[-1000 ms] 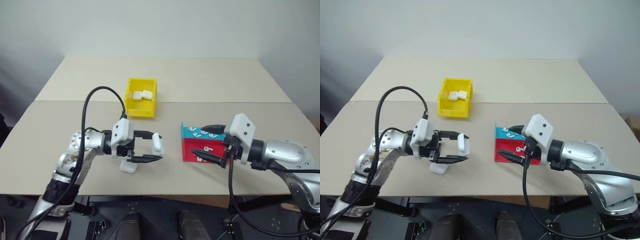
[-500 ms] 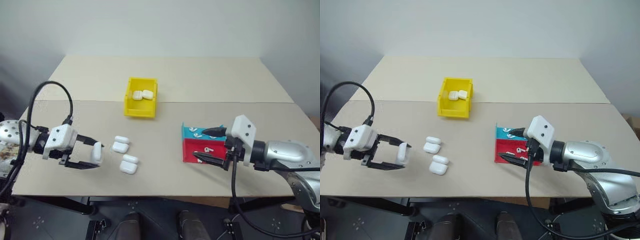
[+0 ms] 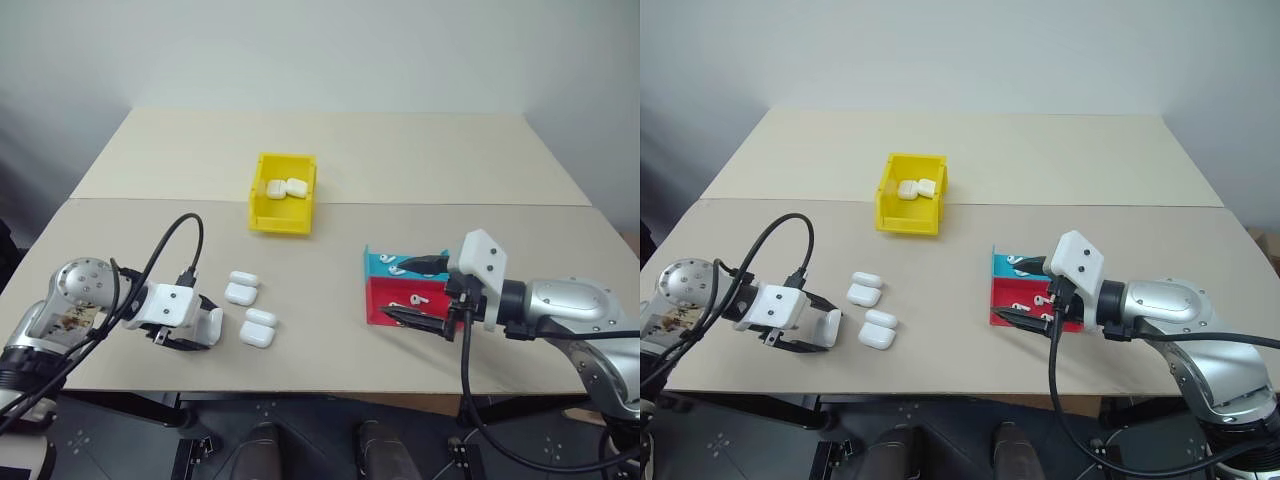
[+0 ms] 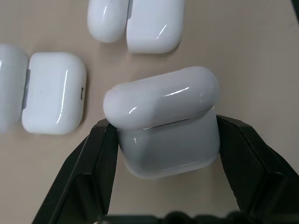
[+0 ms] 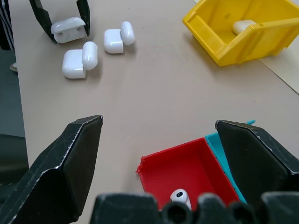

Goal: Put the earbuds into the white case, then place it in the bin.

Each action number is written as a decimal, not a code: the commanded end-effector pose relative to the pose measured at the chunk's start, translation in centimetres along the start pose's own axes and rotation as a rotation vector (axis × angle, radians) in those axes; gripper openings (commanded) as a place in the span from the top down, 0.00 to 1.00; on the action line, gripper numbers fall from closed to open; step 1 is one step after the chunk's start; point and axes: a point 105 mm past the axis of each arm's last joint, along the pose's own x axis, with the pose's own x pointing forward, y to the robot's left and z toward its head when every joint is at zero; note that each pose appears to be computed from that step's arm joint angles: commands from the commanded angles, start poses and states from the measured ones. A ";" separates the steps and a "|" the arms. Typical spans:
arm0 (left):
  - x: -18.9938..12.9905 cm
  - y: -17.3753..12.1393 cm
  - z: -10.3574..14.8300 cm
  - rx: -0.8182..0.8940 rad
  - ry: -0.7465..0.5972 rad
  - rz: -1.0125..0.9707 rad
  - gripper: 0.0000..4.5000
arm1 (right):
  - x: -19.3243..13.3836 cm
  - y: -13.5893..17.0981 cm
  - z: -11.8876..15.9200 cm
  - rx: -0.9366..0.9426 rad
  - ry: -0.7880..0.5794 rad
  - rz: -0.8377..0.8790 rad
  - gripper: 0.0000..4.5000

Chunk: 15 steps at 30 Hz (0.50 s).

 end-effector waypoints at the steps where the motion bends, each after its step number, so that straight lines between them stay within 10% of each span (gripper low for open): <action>1: -0.3 -0.2 -0.4 -0.019 0.023 -0.033 0.07 | -0.4 0.2 1.2 -0.054 -0.041 -0.009 0.00; 15: -2.5 0.7 0.9 -0.188 0.210 -0.116 0.00 | -0.2 0.4 1.0 -0.050 -0.049 0.004 0.00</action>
